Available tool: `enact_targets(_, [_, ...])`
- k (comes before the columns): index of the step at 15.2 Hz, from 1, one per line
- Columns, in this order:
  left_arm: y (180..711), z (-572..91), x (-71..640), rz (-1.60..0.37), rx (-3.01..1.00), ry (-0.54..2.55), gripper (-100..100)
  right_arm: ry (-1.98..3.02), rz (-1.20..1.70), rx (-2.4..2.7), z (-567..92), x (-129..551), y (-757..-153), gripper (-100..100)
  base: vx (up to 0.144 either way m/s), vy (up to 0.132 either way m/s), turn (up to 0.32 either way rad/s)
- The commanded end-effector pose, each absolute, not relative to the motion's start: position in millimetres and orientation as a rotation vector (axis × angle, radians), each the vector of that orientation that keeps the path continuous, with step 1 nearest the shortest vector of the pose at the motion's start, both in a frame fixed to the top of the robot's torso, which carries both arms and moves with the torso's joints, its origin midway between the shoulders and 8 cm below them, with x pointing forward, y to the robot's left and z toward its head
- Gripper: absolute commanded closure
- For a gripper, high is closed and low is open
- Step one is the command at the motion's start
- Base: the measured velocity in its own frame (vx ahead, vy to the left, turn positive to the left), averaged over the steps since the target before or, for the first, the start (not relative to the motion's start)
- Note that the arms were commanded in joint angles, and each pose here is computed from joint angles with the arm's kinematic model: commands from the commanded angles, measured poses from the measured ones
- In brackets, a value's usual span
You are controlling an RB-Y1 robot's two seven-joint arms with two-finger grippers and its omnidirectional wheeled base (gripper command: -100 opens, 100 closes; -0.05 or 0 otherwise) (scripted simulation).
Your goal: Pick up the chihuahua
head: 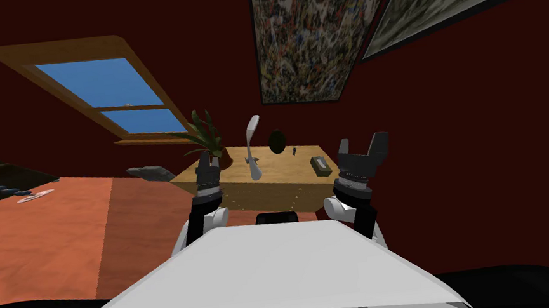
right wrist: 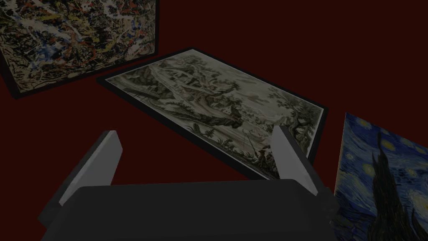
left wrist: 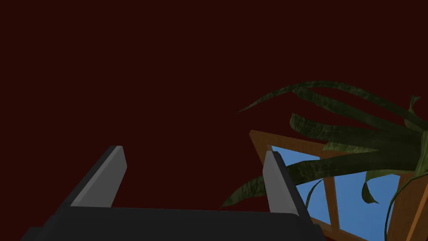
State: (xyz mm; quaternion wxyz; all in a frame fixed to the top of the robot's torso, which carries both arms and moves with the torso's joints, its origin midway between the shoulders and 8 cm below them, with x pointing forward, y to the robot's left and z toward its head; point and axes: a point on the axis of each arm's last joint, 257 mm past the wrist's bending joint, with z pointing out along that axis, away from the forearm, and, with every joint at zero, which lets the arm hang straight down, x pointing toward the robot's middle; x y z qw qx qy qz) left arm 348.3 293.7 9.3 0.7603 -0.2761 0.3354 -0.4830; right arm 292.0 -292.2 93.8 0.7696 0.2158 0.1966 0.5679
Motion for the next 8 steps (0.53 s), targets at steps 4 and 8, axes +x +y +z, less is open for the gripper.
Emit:
enact_targets(4, [291,-3,366,-1.060,-0.598,0.822,-100,0.426,1.232,0.468,94,292,-292,0,-0.008,0.025,-0.091])
enact_targets(8, [295,-20,387,-1.062,-0.639,0.901,-100,0.426,1.232,0.468,94,292,-292,0,-0.009,0.035,-0.097])
